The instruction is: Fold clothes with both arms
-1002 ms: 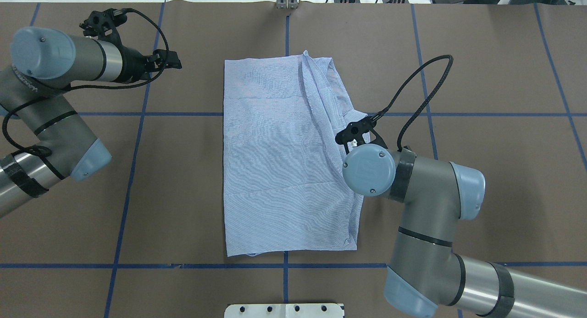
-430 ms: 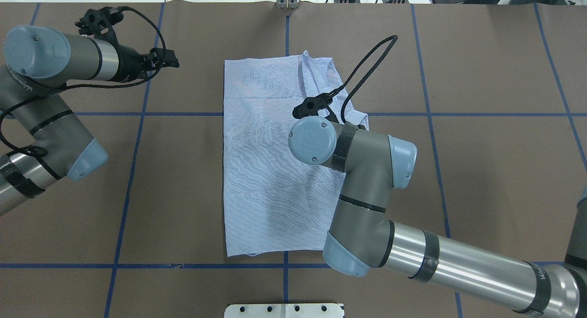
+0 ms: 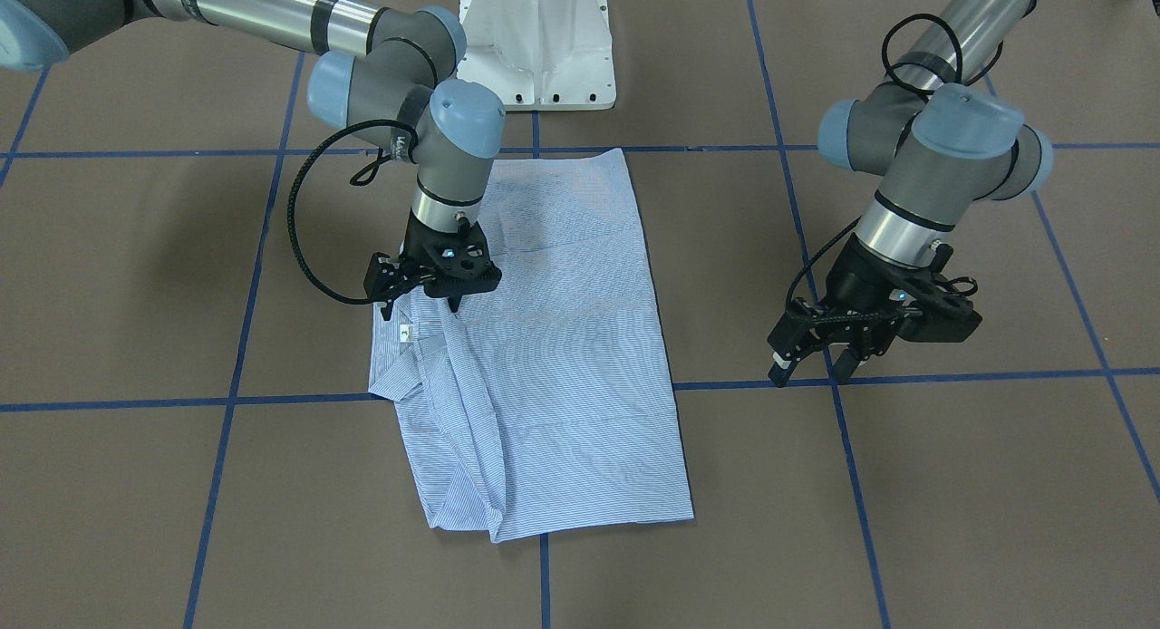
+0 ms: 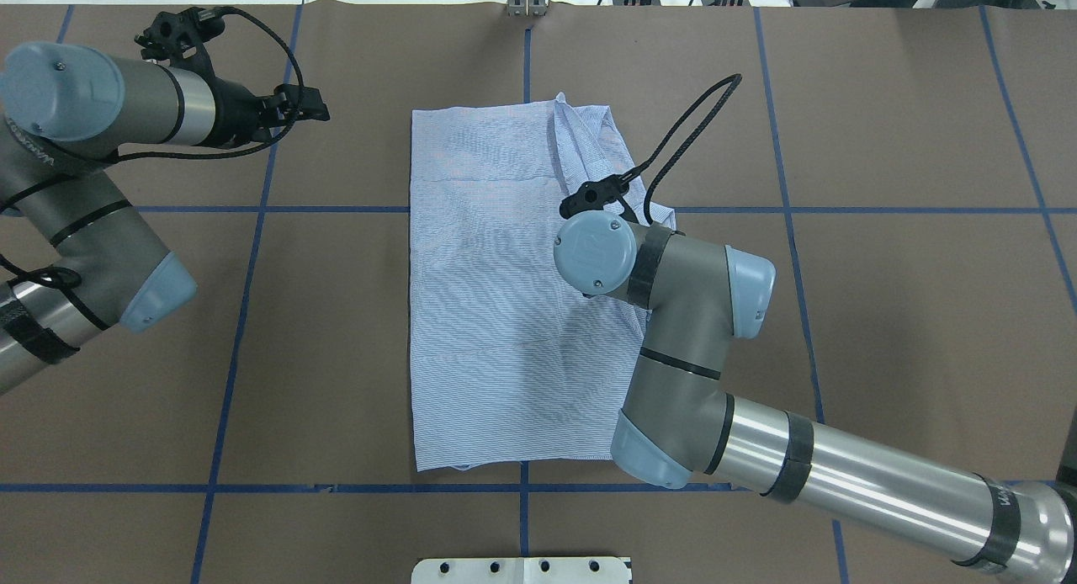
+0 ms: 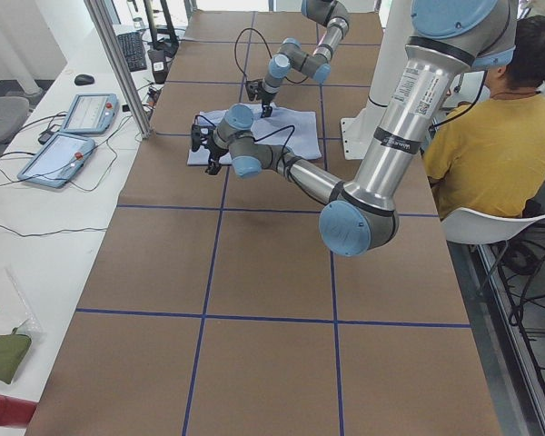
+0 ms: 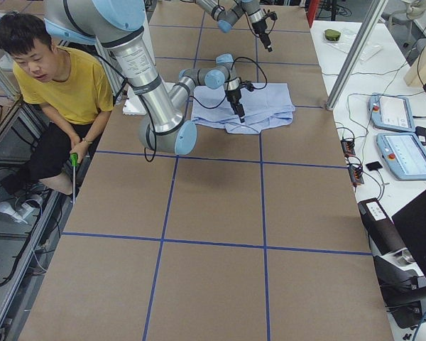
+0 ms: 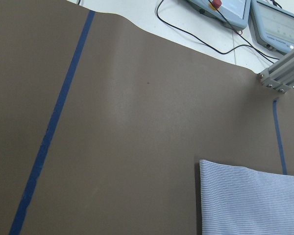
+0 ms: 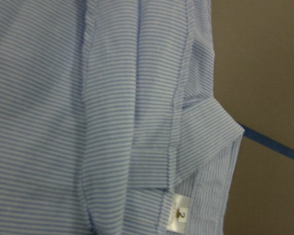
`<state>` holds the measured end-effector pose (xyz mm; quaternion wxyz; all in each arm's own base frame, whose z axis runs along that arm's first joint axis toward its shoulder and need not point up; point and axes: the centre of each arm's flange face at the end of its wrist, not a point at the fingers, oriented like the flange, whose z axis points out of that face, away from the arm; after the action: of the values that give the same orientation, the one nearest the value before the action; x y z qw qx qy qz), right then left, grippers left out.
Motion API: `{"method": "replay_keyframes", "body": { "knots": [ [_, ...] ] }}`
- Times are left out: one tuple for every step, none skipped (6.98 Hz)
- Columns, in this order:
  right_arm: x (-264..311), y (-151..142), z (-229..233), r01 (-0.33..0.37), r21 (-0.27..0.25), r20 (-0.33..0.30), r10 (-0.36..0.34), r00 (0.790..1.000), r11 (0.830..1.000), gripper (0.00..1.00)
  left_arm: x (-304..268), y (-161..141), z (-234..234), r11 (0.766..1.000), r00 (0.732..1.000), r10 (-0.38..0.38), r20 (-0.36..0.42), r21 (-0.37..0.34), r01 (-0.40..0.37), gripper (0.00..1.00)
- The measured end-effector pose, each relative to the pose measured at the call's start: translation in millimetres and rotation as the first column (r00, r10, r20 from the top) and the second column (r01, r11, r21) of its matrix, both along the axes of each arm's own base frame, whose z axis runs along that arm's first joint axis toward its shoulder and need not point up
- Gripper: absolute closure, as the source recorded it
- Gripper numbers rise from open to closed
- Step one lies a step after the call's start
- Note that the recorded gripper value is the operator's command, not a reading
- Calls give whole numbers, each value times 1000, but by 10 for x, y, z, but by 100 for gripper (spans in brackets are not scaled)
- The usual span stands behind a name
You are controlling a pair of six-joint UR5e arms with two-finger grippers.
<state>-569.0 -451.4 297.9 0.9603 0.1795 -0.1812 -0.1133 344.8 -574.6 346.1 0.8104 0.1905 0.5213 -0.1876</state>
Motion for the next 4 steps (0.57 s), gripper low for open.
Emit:
{"method": "replay_keyframes", "body": {
  "knots": [
    [194, -59, 165, 18, 7, -21, -18, 1000, 1000, 0, -18, 7, -33, 1000, 1000, -1, -1, 1, 1, 0],
    [511, -149, 275, 44, 22, -33, -44, 998, 999, 0, -31, 22, -77, 1000, 1000, 0, -2, -1, 0, 0],
    [782, -198, 365, 66, 25, -37, -65, 997, 998, 0, -49, 48, -144, 1000, 1000, 2, 2, -7, -2, 0],
    [940, -212, 442, 76, 22, -40, -75, 996, 997, 0, -64, 74, -202, 1000, 1000, 5, 7, -14, -5, 0]
  ]
}}
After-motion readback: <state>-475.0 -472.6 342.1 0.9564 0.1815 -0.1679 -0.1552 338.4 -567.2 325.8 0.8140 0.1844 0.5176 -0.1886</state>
